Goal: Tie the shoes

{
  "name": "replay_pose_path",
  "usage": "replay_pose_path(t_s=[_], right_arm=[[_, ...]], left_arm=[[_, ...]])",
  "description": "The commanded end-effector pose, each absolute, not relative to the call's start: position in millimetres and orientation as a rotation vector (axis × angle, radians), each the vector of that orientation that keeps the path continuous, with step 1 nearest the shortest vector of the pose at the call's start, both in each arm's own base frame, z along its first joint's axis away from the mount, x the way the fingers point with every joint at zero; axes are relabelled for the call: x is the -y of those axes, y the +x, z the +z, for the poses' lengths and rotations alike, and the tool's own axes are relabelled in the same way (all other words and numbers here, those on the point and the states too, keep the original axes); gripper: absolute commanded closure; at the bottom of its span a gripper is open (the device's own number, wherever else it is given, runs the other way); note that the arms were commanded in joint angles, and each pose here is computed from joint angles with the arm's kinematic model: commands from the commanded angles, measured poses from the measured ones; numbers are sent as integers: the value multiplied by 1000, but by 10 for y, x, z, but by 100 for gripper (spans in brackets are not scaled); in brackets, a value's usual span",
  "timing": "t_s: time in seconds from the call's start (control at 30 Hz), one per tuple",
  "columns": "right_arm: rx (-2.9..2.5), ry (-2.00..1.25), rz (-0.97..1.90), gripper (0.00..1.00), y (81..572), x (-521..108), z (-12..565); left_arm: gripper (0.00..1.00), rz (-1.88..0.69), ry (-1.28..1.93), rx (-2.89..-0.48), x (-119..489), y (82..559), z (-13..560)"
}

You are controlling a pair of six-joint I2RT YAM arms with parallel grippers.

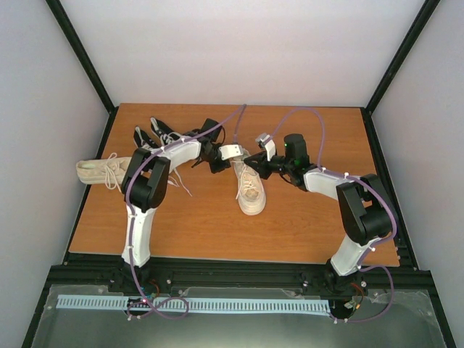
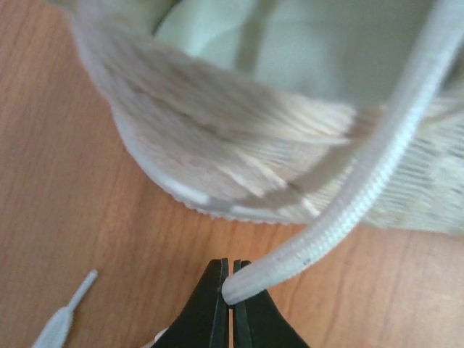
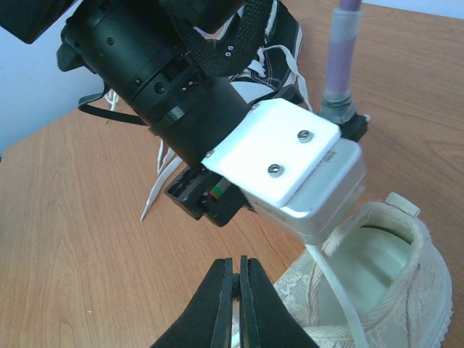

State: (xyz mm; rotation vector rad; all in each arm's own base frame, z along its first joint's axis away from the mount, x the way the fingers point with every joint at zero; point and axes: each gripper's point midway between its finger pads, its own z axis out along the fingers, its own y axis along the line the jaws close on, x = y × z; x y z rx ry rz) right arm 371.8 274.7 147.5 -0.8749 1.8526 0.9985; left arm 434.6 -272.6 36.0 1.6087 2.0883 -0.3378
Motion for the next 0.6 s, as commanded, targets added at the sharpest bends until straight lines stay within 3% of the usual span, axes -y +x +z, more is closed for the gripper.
replay_pose_path(t_s=[0.0, 0.33, 0.57], right_arm=[[-1814, -870, 978, 97, 3784, -2750, 1621], [-1831, -836, 979, 97, 3839, -2747, 1613], [-1853, -817, 975, 97, 3878, -2733, 1581]], left_arm=[[99, -414, 1614, -2029, 2782, 4145, 678], [99, -451, 1874, -1933, 2690, 3033, 968], [99, -544, 1936, -1909, 3021, 2691, 1137]])
